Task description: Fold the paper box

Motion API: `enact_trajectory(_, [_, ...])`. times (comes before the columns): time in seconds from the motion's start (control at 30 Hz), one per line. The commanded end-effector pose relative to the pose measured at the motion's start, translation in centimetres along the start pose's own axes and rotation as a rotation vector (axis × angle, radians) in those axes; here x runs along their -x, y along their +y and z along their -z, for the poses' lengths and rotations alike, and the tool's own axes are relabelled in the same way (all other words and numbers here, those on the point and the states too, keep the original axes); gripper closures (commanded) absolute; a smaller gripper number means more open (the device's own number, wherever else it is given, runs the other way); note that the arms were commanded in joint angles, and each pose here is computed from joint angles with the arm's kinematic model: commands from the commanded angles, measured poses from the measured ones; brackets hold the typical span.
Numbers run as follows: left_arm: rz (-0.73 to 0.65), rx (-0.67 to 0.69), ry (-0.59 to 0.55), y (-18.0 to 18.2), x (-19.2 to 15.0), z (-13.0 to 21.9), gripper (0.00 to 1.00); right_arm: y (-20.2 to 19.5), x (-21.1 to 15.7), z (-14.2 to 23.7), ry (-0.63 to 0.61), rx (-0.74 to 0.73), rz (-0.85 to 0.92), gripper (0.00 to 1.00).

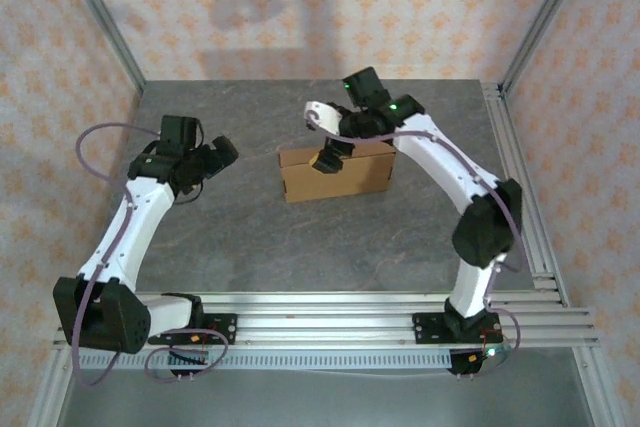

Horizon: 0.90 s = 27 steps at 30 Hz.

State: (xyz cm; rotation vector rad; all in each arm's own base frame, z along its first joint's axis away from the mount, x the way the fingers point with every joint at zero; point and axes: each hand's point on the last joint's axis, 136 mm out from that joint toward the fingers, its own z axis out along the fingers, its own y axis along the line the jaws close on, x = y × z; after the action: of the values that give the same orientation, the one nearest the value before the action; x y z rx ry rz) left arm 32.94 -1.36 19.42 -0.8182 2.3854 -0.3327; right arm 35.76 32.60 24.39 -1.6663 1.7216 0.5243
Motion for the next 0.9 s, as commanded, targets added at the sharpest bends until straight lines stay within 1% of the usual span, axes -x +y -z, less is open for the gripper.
enact_trajectory(0.0, [-0.003, 0.03, 0.015, 1.6, -1.1, 0.9, 0.0, 3.0, -1.2, -1.5, 0.091, 0.207, 0.112, 0.01])
enact_trajectory(0.23, [0.004, 0.041, 0.014, 2.7, -2.2, 1.3, 0.0, 3.1, -0.5, -4.7, 0.145, 0.333, 0.167, 0.0])
enact_trajectory(0.3, [0.004, 0.048, 0.016, 3.0, -2.4, 1.2, 0.0, 3.3, -0.2, -5.5, 0.15, 0.35, 0.176, 0.03])
enact_trajectory(0.4, [-0.006, 0.055, 0.021, 3.2, -2.5, 1.0, 0.0, 3.6, -0.1, -6.7, 0.157, 0.356, 0.182, 0.12])
enact_trajectory(0.5, [-0.014, 0.054, 0.029, 3.1, -2.6, 0.8, 0.0, 3.7, -0.3, -7.7, 0.169, 0.353, 0.176, 0.19])
enact_trajectory(0.53, [-0.017, 0.051, 0.031, 3.1, -2.6, 0.7, 0.0, 3.6, -0.3, -7.8, 0.173, 0.349, 0.174, 0.22])
enact_trajectory(0.67, [-0.024, 0.053, 0.043, 3.0, -2.7, 0.4, 0.0, 3.3, -0.4, -8.0, 0.189, 0.328, 0.173, 0.36])
enact_trajectory(0.73, [-0.025, 0.051, 0.046, 3.0, -2.7, 0.3, 0.0, 3.1, -0.5, -7.8, 0.201, 0.315, 0.175, 0.39])
enact_trajectory(0.8, [-0.025, 0.049, 0.044, 3.0, -2.7, 0.3, 0.0, 2.9, -0.5, -7.6, 0.214, 0.298, 0.182, 0.45])
enact_trajectory(0.87, [-0.024, 0.048, 0.042, 3.0, -2.7, 0.2, 0.0, 2.6, -0.6, -7.4, 0.228, 0.279, 0.188, 0.47])
